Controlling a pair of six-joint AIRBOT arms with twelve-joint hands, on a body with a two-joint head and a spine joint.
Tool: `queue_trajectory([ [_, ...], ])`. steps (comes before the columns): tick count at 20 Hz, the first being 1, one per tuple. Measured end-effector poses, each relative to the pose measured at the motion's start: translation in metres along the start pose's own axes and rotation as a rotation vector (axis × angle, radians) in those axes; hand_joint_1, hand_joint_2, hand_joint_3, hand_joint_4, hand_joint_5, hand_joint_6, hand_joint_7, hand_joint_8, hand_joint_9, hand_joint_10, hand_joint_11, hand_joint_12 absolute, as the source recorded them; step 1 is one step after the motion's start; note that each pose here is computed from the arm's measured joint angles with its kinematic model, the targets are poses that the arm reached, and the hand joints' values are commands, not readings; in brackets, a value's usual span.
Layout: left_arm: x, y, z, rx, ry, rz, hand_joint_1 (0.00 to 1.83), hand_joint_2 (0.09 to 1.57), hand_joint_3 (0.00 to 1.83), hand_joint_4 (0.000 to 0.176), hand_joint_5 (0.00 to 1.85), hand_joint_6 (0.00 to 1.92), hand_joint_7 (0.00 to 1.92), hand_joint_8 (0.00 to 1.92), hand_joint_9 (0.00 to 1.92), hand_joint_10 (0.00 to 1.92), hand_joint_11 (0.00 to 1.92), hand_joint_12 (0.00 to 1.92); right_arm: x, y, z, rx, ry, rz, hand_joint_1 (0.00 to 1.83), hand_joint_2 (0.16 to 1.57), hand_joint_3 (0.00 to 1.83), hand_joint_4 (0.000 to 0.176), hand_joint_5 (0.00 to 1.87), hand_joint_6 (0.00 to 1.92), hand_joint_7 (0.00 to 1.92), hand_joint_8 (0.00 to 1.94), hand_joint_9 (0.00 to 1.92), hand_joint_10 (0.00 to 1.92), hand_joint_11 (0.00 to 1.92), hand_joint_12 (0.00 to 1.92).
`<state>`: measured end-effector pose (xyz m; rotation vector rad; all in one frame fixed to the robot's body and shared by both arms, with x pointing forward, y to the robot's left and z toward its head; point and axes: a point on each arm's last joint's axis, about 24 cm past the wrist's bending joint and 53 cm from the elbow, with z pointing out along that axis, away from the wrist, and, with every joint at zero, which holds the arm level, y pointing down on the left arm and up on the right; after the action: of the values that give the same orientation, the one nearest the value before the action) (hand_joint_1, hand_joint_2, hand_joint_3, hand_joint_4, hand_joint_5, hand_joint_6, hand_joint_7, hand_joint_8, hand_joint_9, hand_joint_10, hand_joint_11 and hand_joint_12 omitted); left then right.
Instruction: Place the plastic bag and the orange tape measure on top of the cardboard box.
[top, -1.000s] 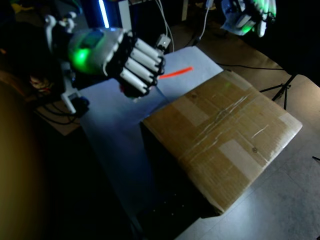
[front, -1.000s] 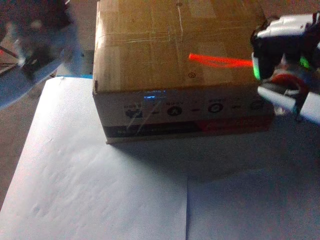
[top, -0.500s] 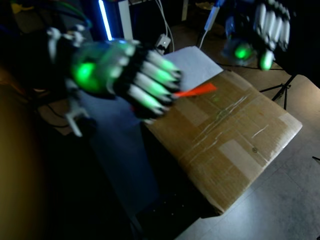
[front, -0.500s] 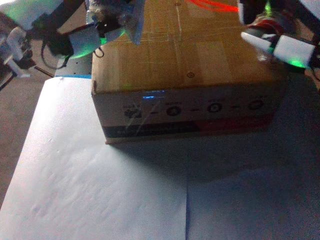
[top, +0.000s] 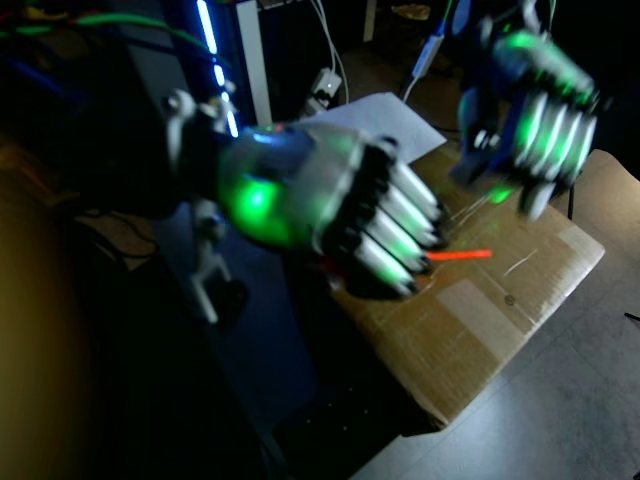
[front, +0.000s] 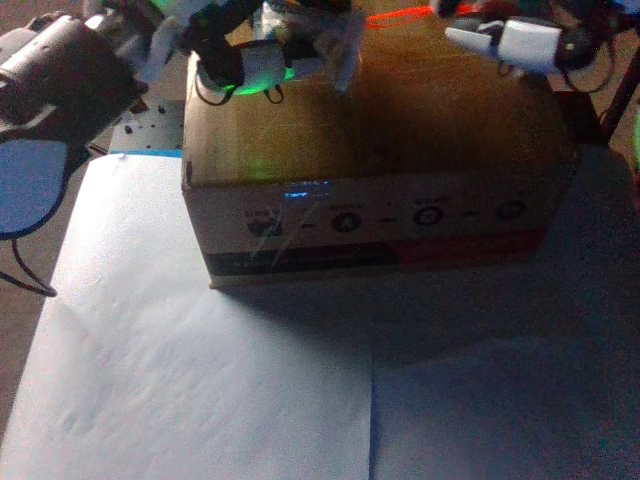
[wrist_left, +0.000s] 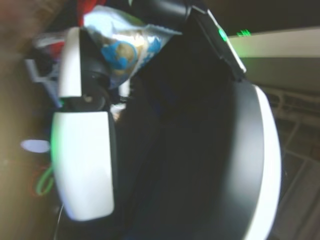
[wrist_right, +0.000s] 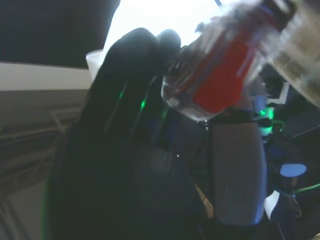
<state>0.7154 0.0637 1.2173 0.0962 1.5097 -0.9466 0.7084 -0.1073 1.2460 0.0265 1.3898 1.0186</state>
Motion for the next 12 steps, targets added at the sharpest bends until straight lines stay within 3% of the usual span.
queue_trajectory([
  [1,0.003,0.003,0.002,-0.007,0.009,0.002,1.35,1.19,0.0,0.0,0.74,1.37,0.9,1.23,0.73,1.37,0.22,1.91,0.004,-0.001,0.006,0.005,0.008,0.004,1.37,1.25,0.0,0.0,0.85,1.13,0.85,1.33,0.78,1.45,0.76,1.86],
  [2,0.005,0.005,0.003,-0.014,0.018,0.003,1.36,1.18,0.0,0.0,0.78,1.3,0.87,1.24,0.77,1.38,0.5,1.85,0.007,-0.004,0.009,0.011,0.017,0.003,1.37,1.25,0.0,0.0,0.85,1.1,0.85,1.32,0.82,1.44,0.82,1.82],
  [3,0.008,0.009,0.005,-0.023,0.029,0.006,1.37,1.16,0.0,0.0,0.81,1.23,0.9,1.17,0.86,1.32,0.75,1.67,0.008,-0.004,0.01,0.015,0.024,0.002,1.37,1.25,0.0,0.0,0.84,1.08,0.83,1.35,0.83,1.45,0.86,1.77],
  [5,0.008,0.011,0.009,-0.028,0.028,0.004,1.37,1.16,0.0,0.0,0.81,1.28,0.9,1.15,0.86,1.28,0.68,1.64,0.006,-0.007,0.012,0.024,0.029,-0.002,1.37,1.23,0.0,0.0,0.85,1.04,0.86,1.3,0.85,1.43,0.88,1.76],
  [6,0.009,0.012,0.01,-0.029,0.03,0.002,1.37,1.14,0.0,0.0,0.84,1.25,0.93,1.11,0.87,1.23,0.54,1.67,0.006,-0.009,0.013,0.028,0.028,-0.003,1.38,1.21,0.0,0.0,0.87,1.03,0.9,1.23,0.89,1.37,0.85,1.73],
  [7,0.01,0.012,0.012,-0.03,0.03,0.004,1.36,1.14,0.0,0.0,0.87,1.25,0.97,1.08,0.82,1.2,0.11,1.79,0.005,-0.01,0.013,0.029,0.027,-0.004,1.38,1.21,0.0,0.0,0.87,1.03,0.91,1.21,0.89,1.36,0.85,1.73],
  [8,0.012,0.011,0.014,-0.028,0.032,0.0,1.35,1.15,0.0,0.0,0.86,1.27,0.96,1.13,0.78,1.23,0.0,1.78,0.004,-0.011,0.013,0.032,0.026,-0.005,1.38,1.21,0.0,0.0,0.88,1.02,0.91,1.2,0.89,1.36,0.86,1.74],
  [9,0.013,0.01,0.014,-0.026,0.034,-0.002,1.36,1.16,0.0,0.0,0.81,1.28,0.89,1.18,0.8,1.33,0.48,1.77,0.005,-0.011,0.013,0.032,0.028,-0.005,1.38,1.19,0.0,0.0,0.89,1.01,0.89,1.22,0.87,1.39,0.86,1.74],
  [10,0.015,0.009,0.015,-0.024,0.036,-0.003,1.36,1.17,0.0,0.0,0.77,1.28,0.86,1.2,0.82,1.36,0.64,1.73,0.005,-0.011,0.013,0.034,0.03,-0.005,1.37,1.2,0.0,0.0,0.88,1.05,0.87,1.26,0.85,1.4,0.85,1.77],
  [11,0.016,0.009,0.015,-0.023,0.037,-0.003,1.22,1.19,0.0,0.0,0.77,1.29,0.87,1.24,0.76,1.33,0.65,1.74,0.005,-0.012,0.013,0.035,0.032,-0.005,1.37,1.23,0.0,0.0,0.87,1.11,0.87,1.26,0.84,1.38,0.8,1.77],
  [12,0.017,0.009,0.014,-0.024,0.037,-0.005,1.12,1.2,0.0,0.0,0.78,1.27,0.62,1.21,0.63,1.4,0.56,1.83,0.005,-0.012,0.013,0.036,0.033,-0.005,1.37,1.24,0.0,0.0,0.87,1.14,0.87,1.26,0.83,1.39,0.76,1.8],
])
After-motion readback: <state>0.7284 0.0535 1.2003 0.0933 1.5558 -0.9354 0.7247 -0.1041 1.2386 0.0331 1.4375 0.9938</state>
